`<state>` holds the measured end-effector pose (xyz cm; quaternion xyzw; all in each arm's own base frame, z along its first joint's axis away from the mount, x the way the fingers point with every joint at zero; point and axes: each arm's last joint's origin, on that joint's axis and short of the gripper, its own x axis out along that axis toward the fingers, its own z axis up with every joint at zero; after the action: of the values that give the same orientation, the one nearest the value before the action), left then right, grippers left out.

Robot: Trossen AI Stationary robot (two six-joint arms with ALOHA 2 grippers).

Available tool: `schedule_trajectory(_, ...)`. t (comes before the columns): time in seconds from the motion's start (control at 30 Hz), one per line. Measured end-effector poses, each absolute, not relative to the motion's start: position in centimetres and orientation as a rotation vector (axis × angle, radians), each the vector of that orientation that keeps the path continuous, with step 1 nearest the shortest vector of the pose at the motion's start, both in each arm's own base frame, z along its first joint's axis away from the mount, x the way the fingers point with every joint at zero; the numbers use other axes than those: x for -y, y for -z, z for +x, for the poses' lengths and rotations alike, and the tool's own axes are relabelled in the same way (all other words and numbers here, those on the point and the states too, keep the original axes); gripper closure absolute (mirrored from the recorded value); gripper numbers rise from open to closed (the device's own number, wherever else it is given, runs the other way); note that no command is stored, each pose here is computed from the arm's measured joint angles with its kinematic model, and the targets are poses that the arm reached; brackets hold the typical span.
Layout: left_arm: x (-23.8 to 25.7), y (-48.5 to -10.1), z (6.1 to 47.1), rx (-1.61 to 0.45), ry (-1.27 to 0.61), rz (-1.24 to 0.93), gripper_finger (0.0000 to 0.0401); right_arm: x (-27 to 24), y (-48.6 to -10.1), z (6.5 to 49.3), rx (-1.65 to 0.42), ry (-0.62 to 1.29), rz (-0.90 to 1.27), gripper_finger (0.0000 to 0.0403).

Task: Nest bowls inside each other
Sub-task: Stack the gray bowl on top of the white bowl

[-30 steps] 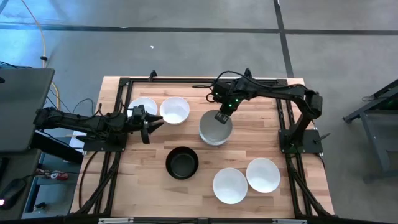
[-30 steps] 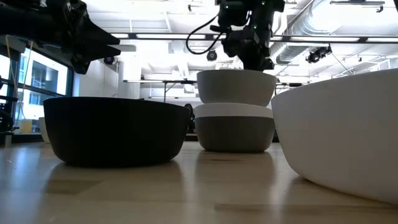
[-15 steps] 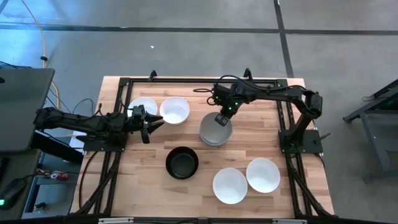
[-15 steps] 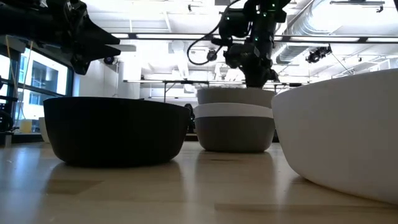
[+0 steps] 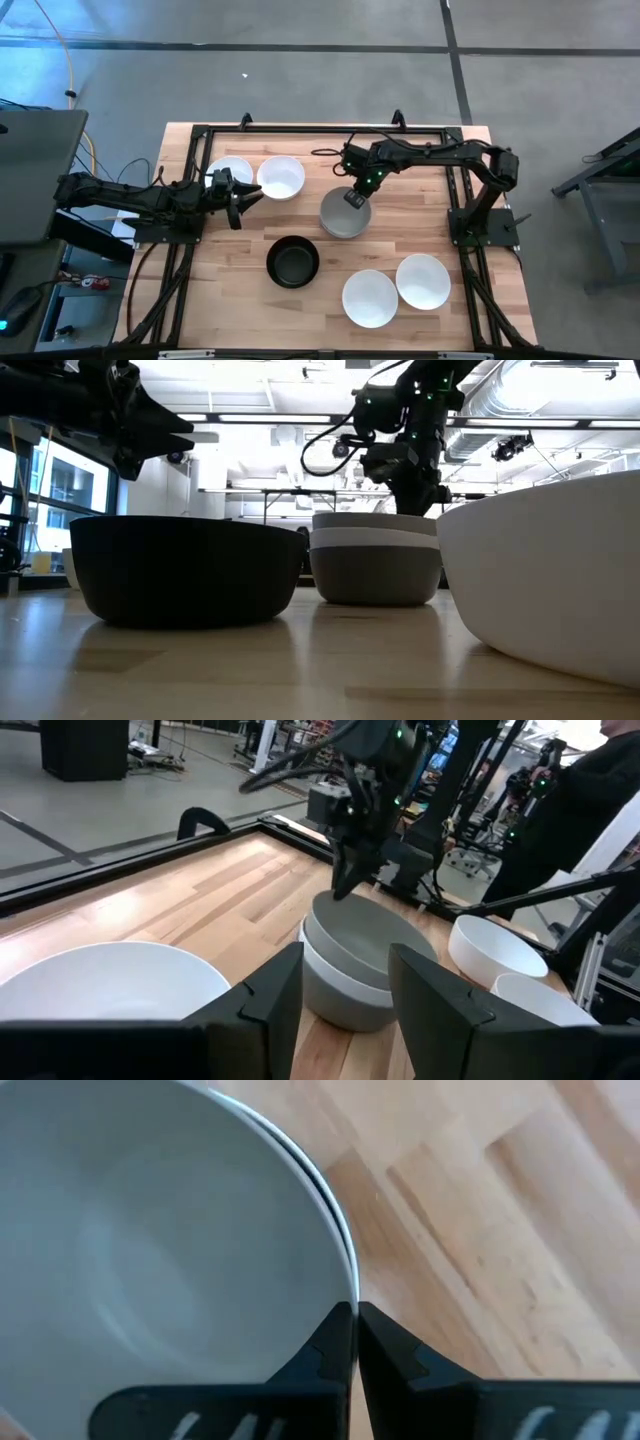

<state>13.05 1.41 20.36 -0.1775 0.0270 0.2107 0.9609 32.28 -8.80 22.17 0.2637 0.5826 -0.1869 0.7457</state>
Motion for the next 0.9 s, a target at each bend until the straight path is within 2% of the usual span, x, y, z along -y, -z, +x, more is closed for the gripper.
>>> schedule_trajectory(0.6, -1.4, -20.4, 13.1, -0.055, -0.426, -0.361, 0.0265, 7.7, -21.1, 31.4, -1.374, 0.449, 0.605, 0.0403)
schedule_trajectory(0.9, -1.4, -20.4, 13.1, -0.055, -0.424, -0.363, 0.0265, 7.7, -21.1, 31.6, -1.355, 0.452, 0.61, 0.0402)
